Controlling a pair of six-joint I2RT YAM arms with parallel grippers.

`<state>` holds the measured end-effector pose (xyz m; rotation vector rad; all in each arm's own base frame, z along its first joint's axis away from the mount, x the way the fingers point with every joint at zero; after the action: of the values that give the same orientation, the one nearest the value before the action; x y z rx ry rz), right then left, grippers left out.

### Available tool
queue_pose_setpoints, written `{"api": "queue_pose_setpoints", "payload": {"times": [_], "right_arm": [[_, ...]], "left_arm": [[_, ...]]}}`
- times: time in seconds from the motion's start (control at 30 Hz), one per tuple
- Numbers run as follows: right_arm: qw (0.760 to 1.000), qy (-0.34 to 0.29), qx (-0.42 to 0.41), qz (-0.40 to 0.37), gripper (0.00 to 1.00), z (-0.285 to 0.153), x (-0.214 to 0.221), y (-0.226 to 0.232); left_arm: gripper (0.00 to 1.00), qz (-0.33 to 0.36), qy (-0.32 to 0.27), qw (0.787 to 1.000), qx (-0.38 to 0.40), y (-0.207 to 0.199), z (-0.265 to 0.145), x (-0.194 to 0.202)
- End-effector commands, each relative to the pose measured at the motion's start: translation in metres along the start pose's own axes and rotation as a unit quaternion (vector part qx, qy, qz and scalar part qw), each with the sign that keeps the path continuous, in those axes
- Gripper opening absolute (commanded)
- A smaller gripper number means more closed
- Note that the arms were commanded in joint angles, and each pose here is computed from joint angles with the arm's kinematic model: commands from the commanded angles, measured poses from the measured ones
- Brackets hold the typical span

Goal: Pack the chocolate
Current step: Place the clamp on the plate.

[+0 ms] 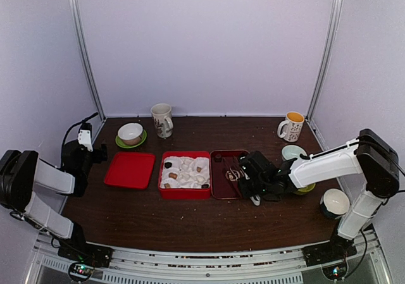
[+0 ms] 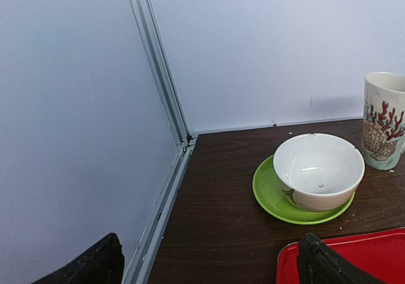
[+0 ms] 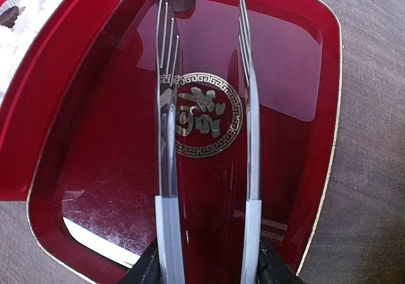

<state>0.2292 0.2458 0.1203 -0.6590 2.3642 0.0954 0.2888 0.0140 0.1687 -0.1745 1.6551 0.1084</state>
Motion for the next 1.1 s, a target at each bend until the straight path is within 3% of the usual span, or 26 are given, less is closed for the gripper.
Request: {"api": "queue_pose_setpoints", "payload": {"times": [0.0, 0.1, 0.3, 0.7, 0.83, 1.07], "right_arm": [[1.0, -0.012, 0.0, 0.01, 0.47, 0.004, -0.007, 0.0], [1.0, -0.003, 0.002, 0.009, 0.52, 0.008, -0.007, 0.002], [1.0, -0.014, 0.008, 0.012, 0.76, 0.004, -0.009, 0.0], [0.999, -0.048, 0.025, -0.005, 0.79, -0.012, -0.024, -0.007], [0.997, -0.062, 0.032, -0.014, 0.79, -0.02, -0.031, -0.009], [0.996, -0.08, 0.032, -0.019, 0.79, -0.03, -0.04, -0.011]], "left_arm": [[0.98, 0.0, -0.01, 1.0, 0.004, 0.001, 0.001, -0.005], [0.98, 0.004, -0.011, 1.0, 0.011, 0.0, -0.001, -0.01], [0.98, 0.002, -0.009, 1.0, 0.007, 0.0, -0.006, -0.02], [0.98, -0.025, 0.126, 0.991, -0.045, 0.003, -0.003, -0.032], [0.98, -0.061, 0.207, 0.974, -0.071, 0.004, -0.003, -0.043], [0.98, -0.134, 0.26, 0.955, -0.042, -0.005, -0.001, -0.04]]}}
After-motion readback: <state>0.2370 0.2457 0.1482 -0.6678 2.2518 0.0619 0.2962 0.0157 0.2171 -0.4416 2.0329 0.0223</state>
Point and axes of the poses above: each gripper's point midway between its finger pads, its own z axis out along the fingers, its own y axis along the line the jaws close on, x = y × z, the point moved 10 cm from there along -z, back along the fingers, and after that the axes turned 13 degrees about -z, right-handed, at the moved point
